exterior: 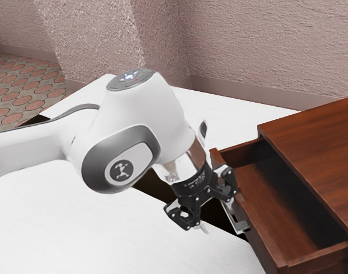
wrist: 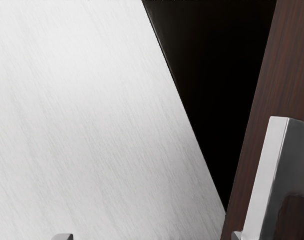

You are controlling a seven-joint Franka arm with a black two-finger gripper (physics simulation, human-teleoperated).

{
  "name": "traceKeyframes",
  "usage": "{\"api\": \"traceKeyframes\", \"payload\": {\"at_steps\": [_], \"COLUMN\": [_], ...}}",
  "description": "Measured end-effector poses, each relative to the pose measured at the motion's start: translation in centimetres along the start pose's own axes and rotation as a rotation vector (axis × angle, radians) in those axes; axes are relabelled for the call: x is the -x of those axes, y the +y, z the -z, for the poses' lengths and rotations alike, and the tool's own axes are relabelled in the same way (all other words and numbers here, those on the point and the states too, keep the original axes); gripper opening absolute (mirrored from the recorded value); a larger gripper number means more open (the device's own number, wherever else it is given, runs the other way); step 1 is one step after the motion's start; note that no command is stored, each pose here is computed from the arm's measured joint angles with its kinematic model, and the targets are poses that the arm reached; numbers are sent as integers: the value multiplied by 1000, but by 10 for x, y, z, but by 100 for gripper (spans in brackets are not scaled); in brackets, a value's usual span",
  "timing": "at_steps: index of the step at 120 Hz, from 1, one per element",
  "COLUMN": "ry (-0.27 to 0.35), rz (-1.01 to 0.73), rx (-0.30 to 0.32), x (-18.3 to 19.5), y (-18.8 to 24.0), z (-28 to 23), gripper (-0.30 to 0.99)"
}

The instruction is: Pull the drawer handle with one arm to open the drawer

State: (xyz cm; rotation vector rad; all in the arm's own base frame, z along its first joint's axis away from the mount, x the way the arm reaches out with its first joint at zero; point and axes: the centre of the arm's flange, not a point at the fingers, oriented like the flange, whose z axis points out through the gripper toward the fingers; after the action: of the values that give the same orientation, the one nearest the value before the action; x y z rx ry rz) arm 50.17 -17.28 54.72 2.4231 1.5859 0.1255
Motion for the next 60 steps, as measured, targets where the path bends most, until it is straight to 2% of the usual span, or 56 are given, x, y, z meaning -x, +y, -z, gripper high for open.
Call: {"api": "traceKeyframes", "payload": {"at_steps": [60], "ry": [2], "rz": [-9], "rx": [28], "x": [-2], "y": [-30], "z": [10], "gripper": [39]}}
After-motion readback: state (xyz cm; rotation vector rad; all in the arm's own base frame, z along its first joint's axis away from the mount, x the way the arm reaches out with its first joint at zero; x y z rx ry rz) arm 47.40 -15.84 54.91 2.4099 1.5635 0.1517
